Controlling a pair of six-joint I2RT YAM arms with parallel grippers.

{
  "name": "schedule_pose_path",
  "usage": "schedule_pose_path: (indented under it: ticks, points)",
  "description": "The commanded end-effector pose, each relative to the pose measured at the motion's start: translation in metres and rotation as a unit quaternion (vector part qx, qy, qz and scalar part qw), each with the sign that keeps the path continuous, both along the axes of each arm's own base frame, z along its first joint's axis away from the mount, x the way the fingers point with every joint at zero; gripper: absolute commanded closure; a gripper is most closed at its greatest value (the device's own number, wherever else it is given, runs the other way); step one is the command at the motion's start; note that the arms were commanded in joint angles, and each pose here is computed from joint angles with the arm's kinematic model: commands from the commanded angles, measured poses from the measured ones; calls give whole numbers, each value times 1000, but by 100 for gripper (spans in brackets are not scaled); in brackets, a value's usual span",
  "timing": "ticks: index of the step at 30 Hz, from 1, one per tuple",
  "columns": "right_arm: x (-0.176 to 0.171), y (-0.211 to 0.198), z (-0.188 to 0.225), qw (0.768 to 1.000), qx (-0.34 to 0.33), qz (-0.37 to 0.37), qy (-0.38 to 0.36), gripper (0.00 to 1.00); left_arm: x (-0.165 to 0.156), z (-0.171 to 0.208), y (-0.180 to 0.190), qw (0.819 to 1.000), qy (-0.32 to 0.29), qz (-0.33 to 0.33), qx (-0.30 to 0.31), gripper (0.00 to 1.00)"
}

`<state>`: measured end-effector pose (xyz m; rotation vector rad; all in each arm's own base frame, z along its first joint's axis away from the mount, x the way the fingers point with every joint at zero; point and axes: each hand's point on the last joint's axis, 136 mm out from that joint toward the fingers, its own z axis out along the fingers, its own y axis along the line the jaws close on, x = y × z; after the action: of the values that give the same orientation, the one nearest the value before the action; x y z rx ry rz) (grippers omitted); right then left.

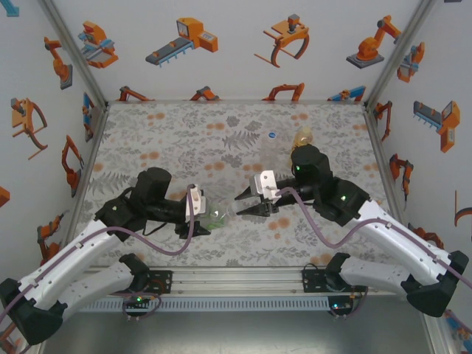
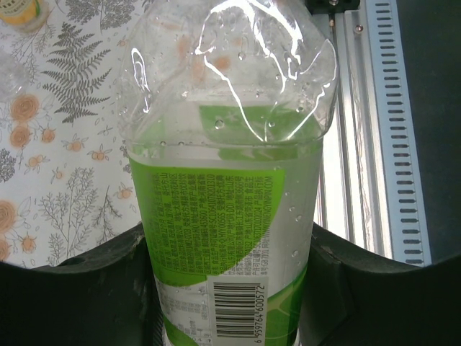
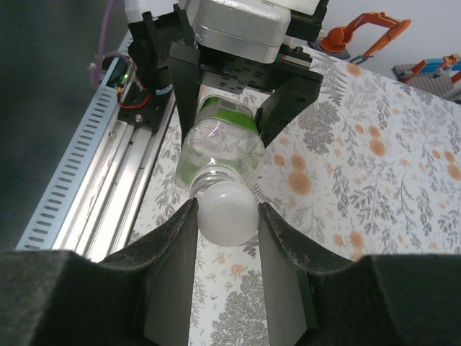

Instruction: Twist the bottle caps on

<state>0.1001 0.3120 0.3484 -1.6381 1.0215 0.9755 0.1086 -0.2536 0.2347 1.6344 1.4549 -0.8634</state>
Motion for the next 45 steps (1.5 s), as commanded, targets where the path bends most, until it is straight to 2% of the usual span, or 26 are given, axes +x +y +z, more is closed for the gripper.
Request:
schedule_pose_path:
  ticks: [1, 17, 33, 45]
  points:
    - [1, 1, -7, 1000, -6, -6, -14, 86, -6, 22, -3, 999, -27, -23, -32, 100]
    - [-18, 0, -8, 999, -4, 44, 4, 87, -4, 22, -3, 999, -28, -17, -31, 100]
    - [-10, 3, -21, 999, -32, 10, -29, 88, 5, 32, -4, 998, -25, 13, -55, 100]
    - [-25, 8, -8, 998, -3, 63, -15, 89, 0, 35, -4, 998, -23, -1, -62, 100]
